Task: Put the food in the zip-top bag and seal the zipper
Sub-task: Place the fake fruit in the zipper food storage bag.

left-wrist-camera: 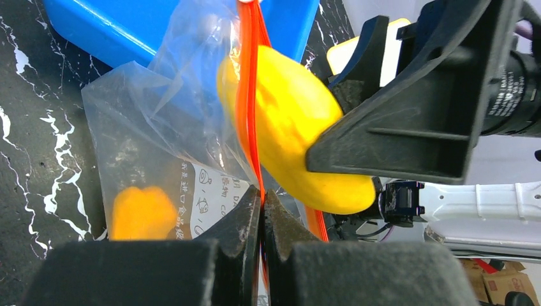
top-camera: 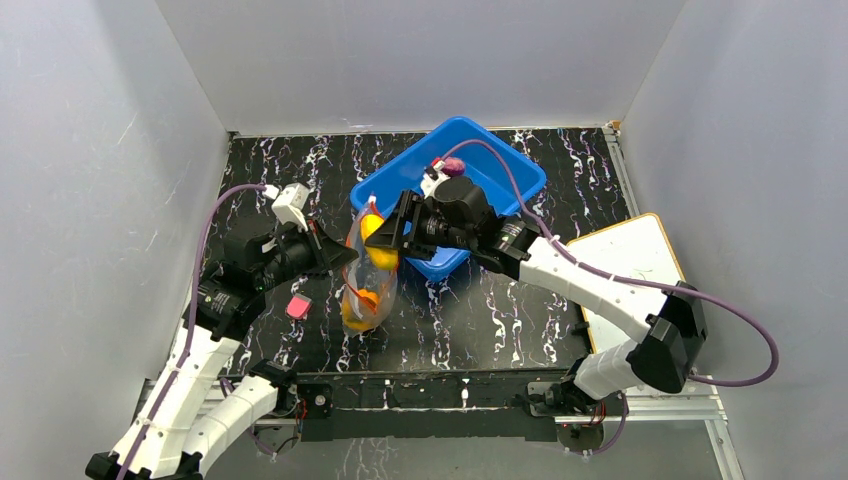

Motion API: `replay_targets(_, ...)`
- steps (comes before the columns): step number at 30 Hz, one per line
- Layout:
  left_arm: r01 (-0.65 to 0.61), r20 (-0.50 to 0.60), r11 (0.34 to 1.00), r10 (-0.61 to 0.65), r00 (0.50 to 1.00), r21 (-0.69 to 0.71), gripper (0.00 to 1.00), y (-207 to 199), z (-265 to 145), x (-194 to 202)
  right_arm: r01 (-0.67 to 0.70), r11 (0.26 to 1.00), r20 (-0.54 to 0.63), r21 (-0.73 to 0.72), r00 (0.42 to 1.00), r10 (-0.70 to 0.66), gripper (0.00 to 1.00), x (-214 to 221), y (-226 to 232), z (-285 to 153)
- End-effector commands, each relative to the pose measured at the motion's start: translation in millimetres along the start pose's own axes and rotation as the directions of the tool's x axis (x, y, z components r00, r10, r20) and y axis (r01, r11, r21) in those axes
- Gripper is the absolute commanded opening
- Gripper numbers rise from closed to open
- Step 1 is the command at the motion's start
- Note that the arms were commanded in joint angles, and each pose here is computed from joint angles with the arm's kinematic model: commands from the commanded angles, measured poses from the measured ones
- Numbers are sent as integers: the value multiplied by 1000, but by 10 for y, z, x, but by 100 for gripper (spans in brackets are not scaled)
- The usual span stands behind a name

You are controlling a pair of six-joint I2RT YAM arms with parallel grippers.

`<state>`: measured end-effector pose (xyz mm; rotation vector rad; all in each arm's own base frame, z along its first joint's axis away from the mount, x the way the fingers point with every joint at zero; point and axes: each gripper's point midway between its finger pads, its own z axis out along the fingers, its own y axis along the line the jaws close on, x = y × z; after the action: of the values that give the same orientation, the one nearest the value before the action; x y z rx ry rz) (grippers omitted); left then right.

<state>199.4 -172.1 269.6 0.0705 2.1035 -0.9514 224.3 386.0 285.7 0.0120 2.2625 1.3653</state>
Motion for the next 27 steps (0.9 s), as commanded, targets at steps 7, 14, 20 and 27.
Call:
replay_targets(7, -1, 21, 999, 0, 1000, 49, 0, -124, -30, -77, 58, 998, -1, 33, 998, -58, 60, -15, 43, -11)
replay_targets(14, -1, 27, 999, 0, 1000, 46, 0, -120, -58, -66, 84, 996, -7, 7, 996, -84, 67, -11, 121, -17)
replay_targets(20, 7, 33, 999, -9, 999, 48, 0, -129, -68, -74, 104, 995, 11, 9, 994, -104, 67, -60, 165, -53)
replay_targets(27, 10, 27, 999, -11, 1000, 37, 0, -94, -44, -55, 160, 986, 59, -44, 986, -158, 63, -139, 306, -163)
